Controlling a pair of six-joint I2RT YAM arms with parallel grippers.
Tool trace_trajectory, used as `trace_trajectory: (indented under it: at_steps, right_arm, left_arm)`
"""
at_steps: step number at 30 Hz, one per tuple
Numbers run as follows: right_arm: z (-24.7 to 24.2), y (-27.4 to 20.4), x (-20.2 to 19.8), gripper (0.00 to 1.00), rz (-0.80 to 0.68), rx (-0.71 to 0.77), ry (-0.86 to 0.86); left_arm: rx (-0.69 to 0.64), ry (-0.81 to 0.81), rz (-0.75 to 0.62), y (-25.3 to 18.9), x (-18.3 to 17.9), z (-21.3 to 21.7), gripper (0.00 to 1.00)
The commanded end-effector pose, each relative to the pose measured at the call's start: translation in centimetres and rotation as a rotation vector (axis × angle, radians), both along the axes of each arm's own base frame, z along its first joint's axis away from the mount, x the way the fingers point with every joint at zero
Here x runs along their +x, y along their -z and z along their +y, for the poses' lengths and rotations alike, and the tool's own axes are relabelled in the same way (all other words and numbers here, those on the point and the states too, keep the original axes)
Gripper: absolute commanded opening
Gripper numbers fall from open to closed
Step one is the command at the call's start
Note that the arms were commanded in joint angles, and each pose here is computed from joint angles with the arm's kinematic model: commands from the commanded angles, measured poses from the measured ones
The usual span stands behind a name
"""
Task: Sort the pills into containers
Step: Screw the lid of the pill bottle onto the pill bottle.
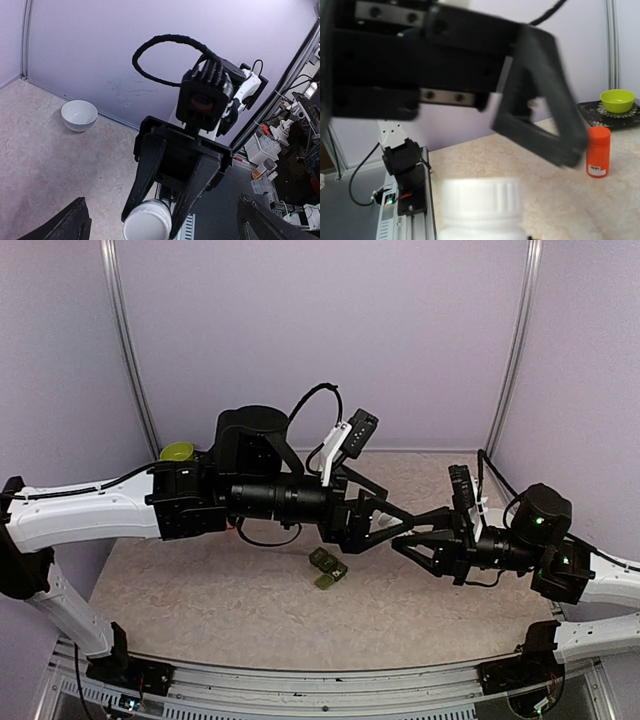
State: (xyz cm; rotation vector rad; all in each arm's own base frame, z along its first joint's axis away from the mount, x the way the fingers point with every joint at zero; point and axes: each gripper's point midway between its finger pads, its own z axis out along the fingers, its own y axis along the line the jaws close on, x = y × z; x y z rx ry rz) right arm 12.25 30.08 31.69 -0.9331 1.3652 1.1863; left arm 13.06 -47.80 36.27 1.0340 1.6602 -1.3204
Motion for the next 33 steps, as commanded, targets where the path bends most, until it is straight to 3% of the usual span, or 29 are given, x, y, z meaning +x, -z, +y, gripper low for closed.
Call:
trace_trajectory:
  at_steps: [1, 12, 33]
  right_arm:
    - [-0.1, -2.3, -0.4, 0.00, -0.035, 0.060, -0.020]
    - [-0.6, -2.8, -0.9, 0.00, -0.049, 0.087, -0.031]
    - [-2.0, -4.4, -1.6, 0.00, -0.084, 0.142, -0.019]
  left_arm:
    - [-0.009, -0.011, -0.026, -0.2, 1.1, -1.5, 0.99]
    - [0.019, -0.088, -0.013, 1.0, 3.2, -1.7, 0.99]
    - [0.036, -0.112, 0.019, 2.9, 4.0, 0.6, 0.99]
